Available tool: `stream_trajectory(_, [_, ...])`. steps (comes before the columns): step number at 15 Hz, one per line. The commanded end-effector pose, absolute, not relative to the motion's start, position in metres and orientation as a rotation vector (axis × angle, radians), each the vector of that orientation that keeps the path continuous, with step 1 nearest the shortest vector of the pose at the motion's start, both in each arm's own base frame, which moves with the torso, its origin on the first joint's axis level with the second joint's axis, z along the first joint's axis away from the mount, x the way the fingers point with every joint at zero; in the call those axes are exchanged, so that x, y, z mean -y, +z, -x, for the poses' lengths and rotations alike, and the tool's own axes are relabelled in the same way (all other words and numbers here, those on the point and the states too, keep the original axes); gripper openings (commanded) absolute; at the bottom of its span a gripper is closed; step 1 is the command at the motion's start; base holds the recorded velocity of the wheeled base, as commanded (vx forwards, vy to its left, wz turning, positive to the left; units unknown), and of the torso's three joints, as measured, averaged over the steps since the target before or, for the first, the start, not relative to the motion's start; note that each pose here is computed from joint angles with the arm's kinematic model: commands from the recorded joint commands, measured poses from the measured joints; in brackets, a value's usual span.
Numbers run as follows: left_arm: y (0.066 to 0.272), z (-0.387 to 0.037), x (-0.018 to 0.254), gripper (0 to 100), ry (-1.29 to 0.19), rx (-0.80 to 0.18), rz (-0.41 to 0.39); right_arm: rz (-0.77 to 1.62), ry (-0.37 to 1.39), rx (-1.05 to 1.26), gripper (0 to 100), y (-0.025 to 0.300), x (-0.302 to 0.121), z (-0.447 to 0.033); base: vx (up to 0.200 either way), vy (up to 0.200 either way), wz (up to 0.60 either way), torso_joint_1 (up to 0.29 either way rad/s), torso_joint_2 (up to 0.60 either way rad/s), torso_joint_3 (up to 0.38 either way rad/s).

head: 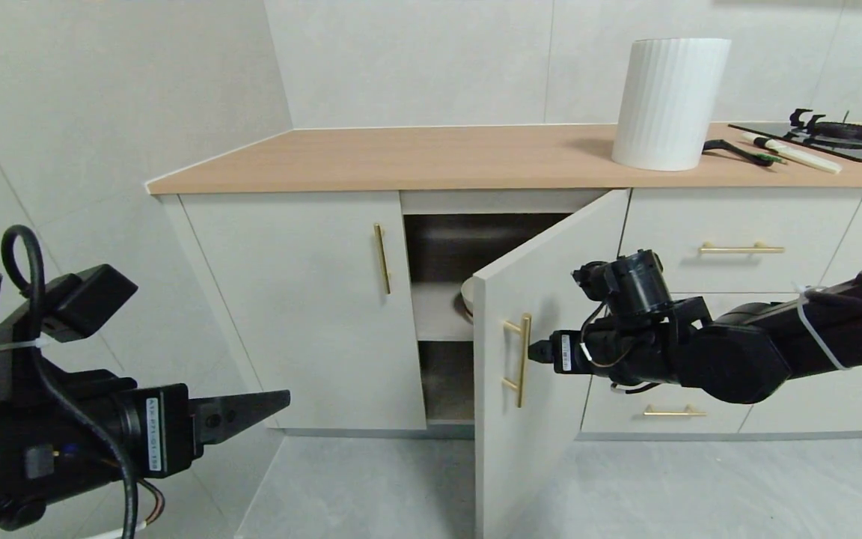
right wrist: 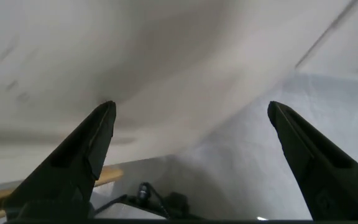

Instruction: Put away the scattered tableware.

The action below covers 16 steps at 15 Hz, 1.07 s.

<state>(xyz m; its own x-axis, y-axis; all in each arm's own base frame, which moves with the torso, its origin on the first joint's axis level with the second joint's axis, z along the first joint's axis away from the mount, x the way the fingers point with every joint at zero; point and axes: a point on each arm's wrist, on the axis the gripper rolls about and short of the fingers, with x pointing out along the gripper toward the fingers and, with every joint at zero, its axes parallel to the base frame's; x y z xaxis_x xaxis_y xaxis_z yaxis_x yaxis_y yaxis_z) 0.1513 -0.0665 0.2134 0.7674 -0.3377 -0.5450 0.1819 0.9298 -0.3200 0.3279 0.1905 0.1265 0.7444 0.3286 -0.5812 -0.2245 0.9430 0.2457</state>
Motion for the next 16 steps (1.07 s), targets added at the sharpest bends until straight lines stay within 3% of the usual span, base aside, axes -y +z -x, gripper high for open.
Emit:
stream_trajectory(1, [0.213, -0.152, 0.067, 100, -0.284, -0.640, 0.255, -0.168, 0.310, -0.662, 100, 0.127, -0.193, -0.327, 0.200, 0.000, 0.00, 0.002, 0.01, 0.002])
stream_trajectory(4, [0.213, -0.152, 0.067, 100, -0.285, -0.637, 0.256, -0.219, 0.331, -0.645, 100, 0.130, -0.203, -0.323, 0.200, 0.000, 0.00, 0.007, 0.00, 0.002])
stream_trajectory(12, [0.215, -0.152, 0.067, 100, -0.285, -0.631, 0.258, -0.390, 0.356, -0.531, 100, 0.117, -0.230, -0.338, 0.000, 0.000, 0.00, 0.000, 0.00, 0.000])
stream_trajectory(16, [0.214, -0.152, 0.067, 100, -0.284, -0.634, 0.256, -0.531, 0.276, -0.470, 100, 0.115, -0.244, -0.363, 0.000, 0.000, 0.00, 0.000, 0.00, 0.000])
